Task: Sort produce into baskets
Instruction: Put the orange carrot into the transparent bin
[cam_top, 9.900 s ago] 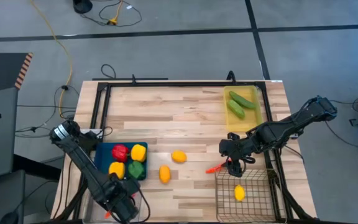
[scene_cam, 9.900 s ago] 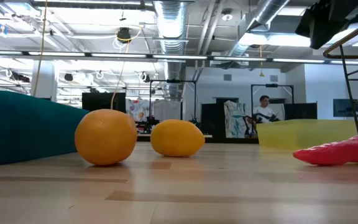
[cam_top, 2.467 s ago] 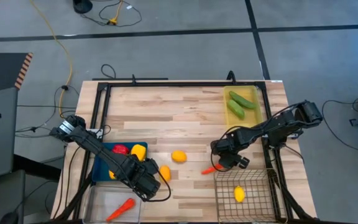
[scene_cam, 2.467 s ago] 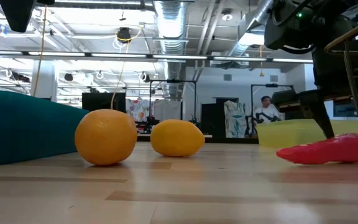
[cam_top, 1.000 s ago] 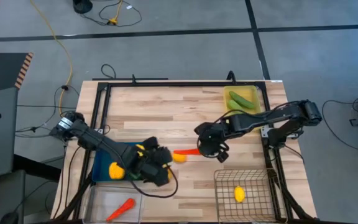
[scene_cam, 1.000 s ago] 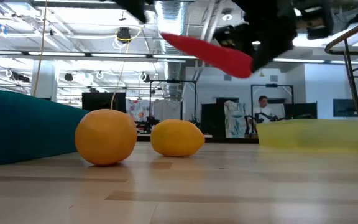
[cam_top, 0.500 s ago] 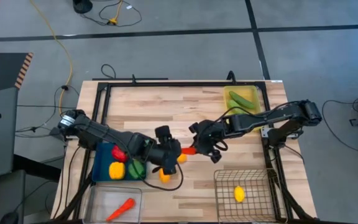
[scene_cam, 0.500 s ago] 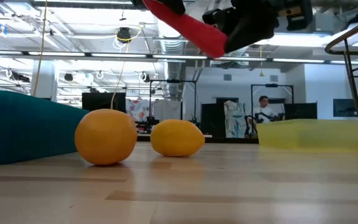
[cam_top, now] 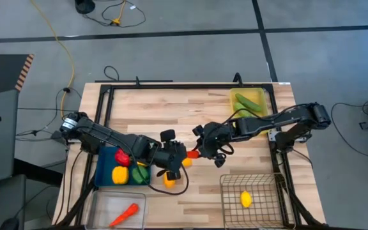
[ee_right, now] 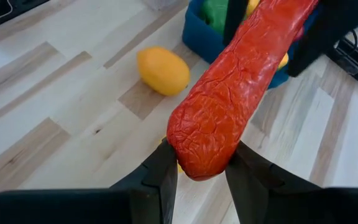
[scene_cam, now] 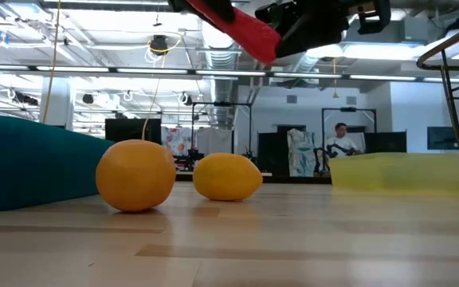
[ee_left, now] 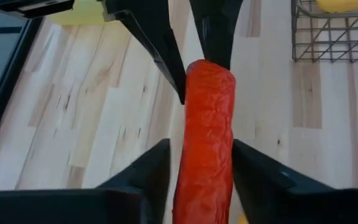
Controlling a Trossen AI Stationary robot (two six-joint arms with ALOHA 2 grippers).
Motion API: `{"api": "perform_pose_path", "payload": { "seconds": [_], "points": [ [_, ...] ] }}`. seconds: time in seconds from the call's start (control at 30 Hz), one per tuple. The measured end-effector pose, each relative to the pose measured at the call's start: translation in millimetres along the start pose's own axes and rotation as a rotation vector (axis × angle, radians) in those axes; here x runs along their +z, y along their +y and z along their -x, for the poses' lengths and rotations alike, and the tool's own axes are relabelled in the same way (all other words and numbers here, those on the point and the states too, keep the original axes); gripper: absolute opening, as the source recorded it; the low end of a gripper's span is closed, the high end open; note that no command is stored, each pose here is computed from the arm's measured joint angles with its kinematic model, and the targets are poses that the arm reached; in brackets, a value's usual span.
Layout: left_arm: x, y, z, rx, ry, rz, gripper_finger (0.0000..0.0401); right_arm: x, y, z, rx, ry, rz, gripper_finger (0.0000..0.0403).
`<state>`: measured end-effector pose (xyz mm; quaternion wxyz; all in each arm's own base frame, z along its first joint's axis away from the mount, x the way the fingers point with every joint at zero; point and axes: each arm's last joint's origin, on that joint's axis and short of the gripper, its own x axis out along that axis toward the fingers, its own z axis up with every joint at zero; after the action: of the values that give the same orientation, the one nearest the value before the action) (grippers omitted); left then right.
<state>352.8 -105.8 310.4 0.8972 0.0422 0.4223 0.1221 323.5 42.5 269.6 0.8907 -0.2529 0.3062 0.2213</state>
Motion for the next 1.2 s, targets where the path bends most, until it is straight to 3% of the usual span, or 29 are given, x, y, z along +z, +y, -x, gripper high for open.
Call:
{"api": "perform_pose_path", "payload": {
  "seconds": [0.2, 0.4, 0.5, 0.67, 0.83, 1.03, 1.2],
  "points": [
    [-0.1, -0.6, 0.0, -0.008, 0.002, -0.007, 0.0060, 0.0, 0.0, 0.0, -0.001, 0.000, 0.003, 0.0147],
    [-0.2, -0.5, -0.1, -0.007, 0.002, -0.024, 0.0059, 0.0, 0.0, 0.0, 0.000, 0.001, 0.000, 0.0154],
    [-0.2, -0.7, -0.2, -0.021, 0.006, -0.023, 0.0078, -0.1, 0.1, 0.0, 0.001, 0.001, -0.002, 0.0168],
    [-1.2, -2.3, -0.2, -0.089, 0.033, -0.007, 0.0095, 0.3, 0.3, -0.1, 0.003, -0.002, -0.050, 0.0213],
    [-2.9, -4.3, 0.0, -0.168, 0.070, 0.016, 0.0078, 0.7, 0.1, -0.1, 0.002, -0.007, -0.073, 0.0257],
    [-9.9, -4.8, 9.4, -0.305, 0.205, 0.109, 0.0069, 0.3, -0.9, 0.1, -0.005, -0.005, -0.074, 0.0265],
    [-20.8, -4.1, 24.1, -0.423, 0.434, 0.225, 0.0078, 0.1, -0.8, 0.1, -0.004, -0.003, -0.074, 0.0265]
  ]
}}
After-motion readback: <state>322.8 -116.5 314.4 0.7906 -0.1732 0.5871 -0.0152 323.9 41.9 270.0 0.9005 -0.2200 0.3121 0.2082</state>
